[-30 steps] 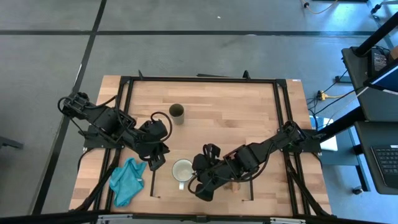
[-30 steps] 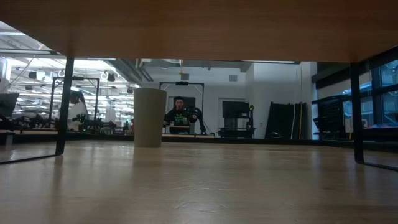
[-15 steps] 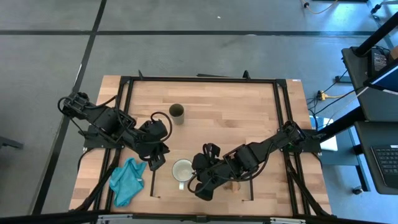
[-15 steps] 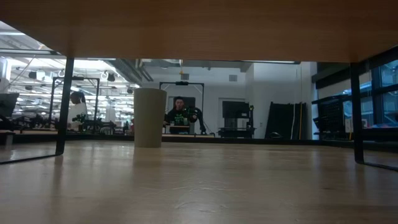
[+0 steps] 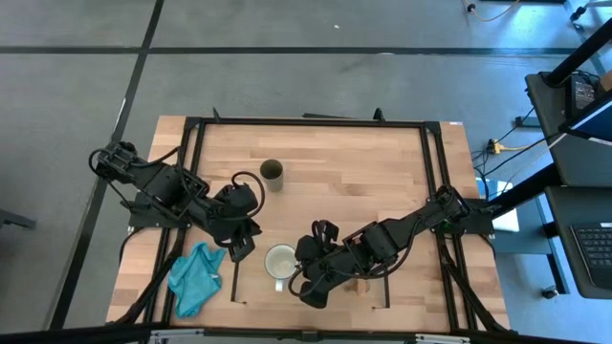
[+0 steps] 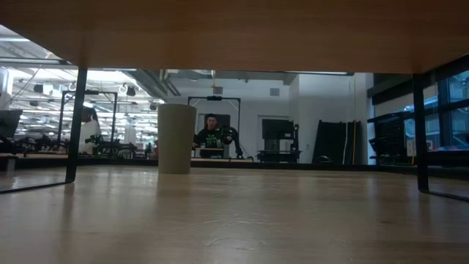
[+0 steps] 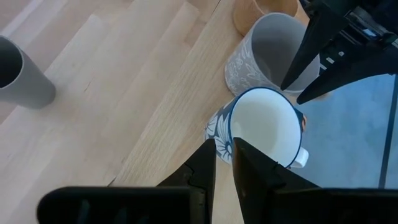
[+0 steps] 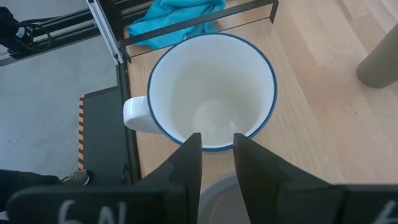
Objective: Stack small to large cups/mugs on shelf
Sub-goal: Put the white mug on the shelf
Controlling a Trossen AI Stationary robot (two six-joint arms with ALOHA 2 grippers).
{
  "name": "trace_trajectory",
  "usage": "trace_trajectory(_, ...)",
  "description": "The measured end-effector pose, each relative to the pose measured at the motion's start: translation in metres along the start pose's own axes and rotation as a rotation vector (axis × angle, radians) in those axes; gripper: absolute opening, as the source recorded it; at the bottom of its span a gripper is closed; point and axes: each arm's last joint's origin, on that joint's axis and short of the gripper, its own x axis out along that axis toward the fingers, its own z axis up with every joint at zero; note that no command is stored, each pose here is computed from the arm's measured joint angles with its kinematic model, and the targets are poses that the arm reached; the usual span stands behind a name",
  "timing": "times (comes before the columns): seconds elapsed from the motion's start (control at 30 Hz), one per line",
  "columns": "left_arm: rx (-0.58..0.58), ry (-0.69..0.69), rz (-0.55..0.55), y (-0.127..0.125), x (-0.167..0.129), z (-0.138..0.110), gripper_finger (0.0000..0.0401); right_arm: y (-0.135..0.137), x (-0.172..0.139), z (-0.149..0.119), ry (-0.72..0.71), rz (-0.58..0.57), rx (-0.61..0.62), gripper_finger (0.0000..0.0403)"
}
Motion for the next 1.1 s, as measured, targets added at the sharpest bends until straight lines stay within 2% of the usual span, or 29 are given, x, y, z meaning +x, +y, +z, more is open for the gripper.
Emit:
trace_trajectory(0.6, -0.014, -0.019, -0.023, -0.002, 0.0, 0.003, 0.0047, 0.0, 0.0, 0.0, 0.001, 0.0, -0.002, 0.0094)
trace_trajectory(0.7, 0.053, -0.069, -0.089, -0.01, -0.001, 0.004, 0.0047, 0.0, 0.0, 0.0, 0.001, 0.0, -0.003, 0.0094)
trace_trajectory(0.9, 0.24, -0.299, -0.277, -0.042, -0.02, -0.001, 0.0047, 0.0, 0.0, -0.001, 0.013, 0.0, -0.004, 0.0094)
trace_trajectory(1.0, 0.262, -0.427, -0.373, -0.053, -0.041, -0.005, 0.0047, 0.001, -0.001, -0.003, 0.026, 0.01, -0.005, 0.0094)
trace_trajectory(1.1, 0.252, -0.467, -0.433, -0.055, -0.058, -0.012, 0.0047, 0.002, -0.001, -0.004, 0.03, 0.013, 0.007, 0.0094)
